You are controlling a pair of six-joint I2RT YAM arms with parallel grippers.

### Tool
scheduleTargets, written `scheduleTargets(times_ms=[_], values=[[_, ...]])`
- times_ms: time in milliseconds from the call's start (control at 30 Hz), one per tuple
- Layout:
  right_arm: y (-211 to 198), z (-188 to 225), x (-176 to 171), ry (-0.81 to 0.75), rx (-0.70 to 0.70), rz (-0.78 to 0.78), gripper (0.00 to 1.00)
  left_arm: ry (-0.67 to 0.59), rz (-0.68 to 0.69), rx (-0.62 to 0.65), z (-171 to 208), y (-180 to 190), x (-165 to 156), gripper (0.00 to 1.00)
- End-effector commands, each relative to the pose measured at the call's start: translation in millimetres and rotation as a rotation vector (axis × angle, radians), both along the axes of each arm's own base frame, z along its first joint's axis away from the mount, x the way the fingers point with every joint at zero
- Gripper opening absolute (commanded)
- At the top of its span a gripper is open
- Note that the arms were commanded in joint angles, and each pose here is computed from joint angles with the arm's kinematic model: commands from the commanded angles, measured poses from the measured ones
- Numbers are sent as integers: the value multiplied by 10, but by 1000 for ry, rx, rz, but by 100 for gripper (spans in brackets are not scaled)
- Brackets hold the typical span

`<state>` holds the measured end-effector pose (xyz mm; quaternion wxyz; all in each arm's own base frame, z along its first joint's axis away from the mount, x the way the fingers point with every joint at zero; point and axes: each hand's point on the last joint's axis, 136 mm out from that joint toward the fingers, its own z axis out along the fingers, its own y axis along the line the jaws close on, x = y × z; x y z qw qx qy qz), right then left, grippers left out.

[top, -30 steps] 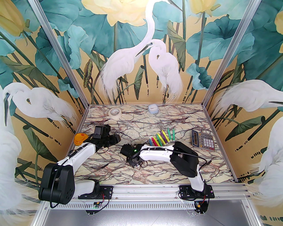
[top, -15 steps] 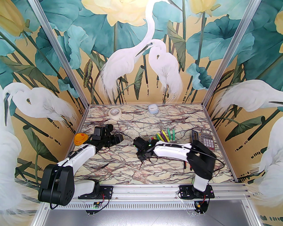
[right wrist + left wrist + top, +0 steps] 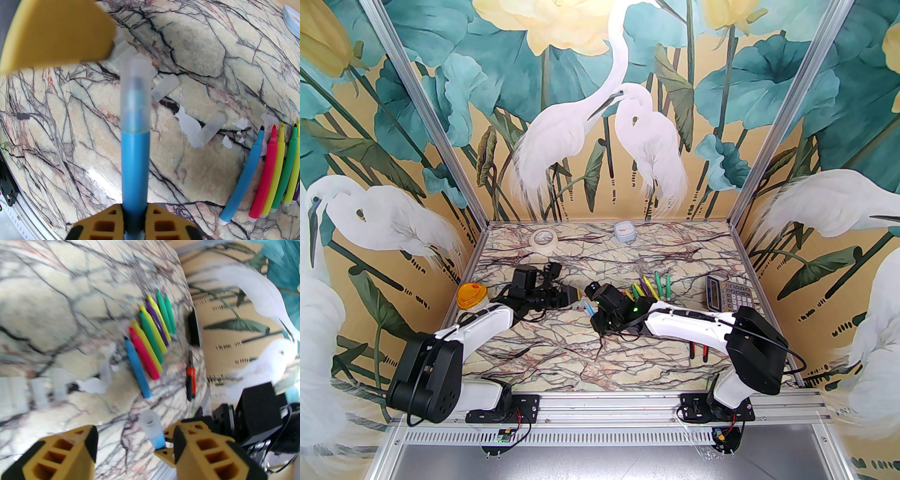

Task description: Open the pen caps

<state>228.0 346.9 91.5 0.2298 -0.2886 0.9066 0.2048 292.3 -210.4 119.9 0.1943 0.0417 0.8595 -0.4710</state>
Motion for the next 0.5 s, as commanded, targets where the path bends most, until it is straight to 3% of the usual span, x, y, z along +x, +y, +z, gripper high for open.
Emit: scheduleTargets(times_ms=[0, 233, 467], values=[[48, 144, 12, -33, 48, 23, 0, -29, -68, -44, 121, -153, 10, 56], [58, 144, -3, -32, 52, 38, 0, -26, -73, -33, 100, -228, 48, 51], [60, 135, -5, -33, 53, 39, 0, -19, -68, -38, 111, -246, 78, 38]])
